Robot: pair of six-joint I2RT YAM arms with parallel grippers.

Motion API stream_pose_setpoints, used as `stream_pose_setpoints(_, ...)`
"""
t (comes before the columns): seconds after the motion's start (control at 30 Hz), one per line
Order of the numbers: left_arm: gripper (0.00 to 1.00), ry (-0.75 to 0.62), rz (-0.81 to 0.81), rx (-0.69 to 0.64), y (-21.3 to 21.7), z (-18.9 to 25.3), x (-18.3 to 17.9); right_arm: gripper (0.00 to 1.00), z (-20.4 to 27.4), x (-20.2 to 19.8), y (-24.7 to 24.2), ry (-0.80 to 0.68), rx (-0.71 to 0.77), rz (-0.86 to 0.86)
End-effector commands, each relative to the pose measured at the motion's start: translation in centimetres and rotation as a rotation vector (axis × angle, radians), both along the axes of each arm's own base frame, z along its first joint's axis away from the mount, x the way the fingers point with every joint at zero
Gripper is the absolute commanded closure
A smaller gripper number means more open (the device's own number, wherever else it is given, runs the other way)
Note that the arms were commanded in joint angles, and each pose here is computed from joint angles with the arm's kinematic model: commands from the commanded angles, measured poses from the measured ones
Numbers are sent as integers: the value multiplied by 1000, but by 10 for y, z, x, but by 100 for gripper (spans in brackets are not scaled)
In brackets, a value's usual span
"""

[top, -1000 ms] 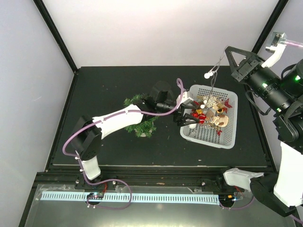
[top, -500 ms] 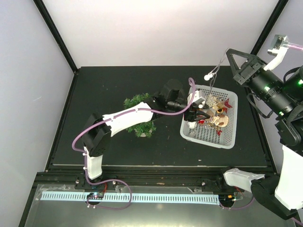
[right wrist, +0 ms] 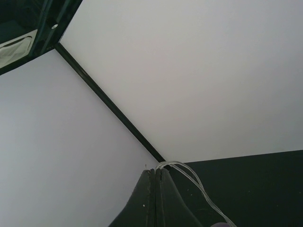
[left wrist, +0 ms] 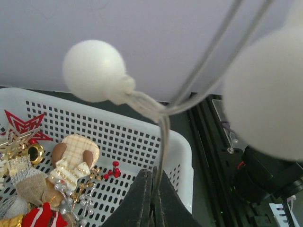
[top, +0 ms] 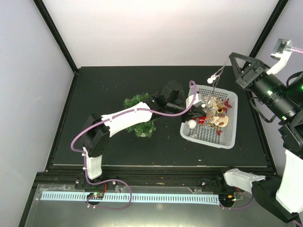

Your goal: Decorate the small christmas tree

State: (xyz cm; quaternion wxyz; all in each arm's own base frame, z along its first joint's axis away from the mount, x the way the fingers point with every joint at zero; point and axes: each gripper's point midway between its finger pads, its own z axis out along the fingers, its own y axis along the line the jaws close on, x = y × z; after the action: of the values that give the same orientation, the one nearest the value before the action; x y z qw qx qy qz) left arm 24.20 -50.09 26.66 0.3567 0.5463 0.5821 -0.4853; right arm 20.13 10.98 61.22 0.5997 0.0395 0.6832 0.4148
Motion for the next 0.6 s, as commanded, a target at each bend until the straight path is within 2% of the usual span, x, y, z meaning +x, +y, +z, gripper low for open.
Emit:
stream_pose_setpoints(0.0, 99, -88, 23, -12, 16, 37, -5, 99, 5, -12, -15, -38, -22, -61)
stream_pose_setpoints(0.33, 98, -371, 189, 35, 78, 106, -1, 99, 6, -33, -44, -89, -45, -183)
stream_pose_setpoints(0.43, 99, -437, 297, 84, 93, 107, 16, 99, 17, -52, -52, -158, -9, -189)
stream_pose_setpoints(0.57, 98, -439, 373, 125, 106, 105, 32, 99, 31, -77, -66, -256, 52, -215)
